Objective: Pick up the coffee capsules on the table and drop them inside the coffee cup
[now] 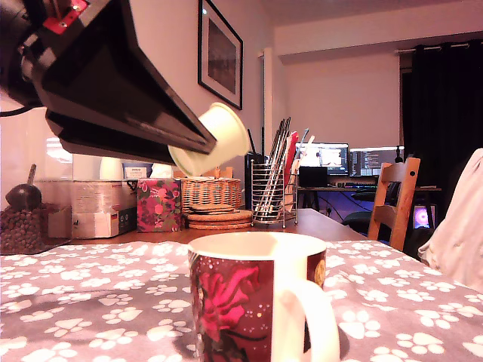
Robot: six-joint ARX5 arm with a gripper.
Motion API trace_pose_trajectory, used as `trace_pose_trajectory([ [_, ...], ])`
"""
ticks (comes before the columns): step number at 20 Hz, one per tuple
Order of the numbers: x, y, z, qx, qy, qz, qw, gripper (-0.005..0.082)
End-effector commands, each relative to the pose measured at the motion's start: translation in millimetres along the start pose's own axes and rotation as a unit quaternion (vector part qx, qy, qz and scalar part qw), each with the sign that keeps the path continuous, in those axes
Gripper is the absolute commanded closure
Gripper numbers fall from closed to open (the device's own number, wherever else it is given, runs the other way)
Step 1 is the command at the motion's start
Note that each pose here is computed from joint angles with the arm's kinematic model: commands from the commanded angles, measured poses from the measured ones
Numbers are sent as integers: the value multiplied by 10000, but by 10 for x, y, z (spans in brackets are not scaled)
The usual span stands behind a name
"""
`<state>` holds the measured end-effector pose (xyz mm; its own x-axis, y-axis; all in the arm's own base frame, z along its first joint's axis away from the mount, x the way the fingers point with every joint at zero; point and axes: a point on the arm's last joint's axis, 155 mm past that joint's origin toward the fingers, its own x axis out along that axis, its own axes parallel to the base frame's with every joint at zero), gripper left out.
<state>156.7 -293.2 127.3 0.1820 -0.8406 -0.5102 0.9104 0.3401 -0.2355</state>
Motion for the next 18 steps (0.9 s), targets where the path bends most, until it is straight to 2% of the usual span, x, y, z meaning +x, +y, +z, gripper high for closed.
trace_pose_trajectory([
  [1,1,-32,44,52,-27,45,10000,730],
  [7,82,-5,-34,17,409,256,9988,730],
  [11,203,-30,-82,-21,691,180,9974,729],
  [18,371,-20,-161,-53,1295,280,9912,729],
])
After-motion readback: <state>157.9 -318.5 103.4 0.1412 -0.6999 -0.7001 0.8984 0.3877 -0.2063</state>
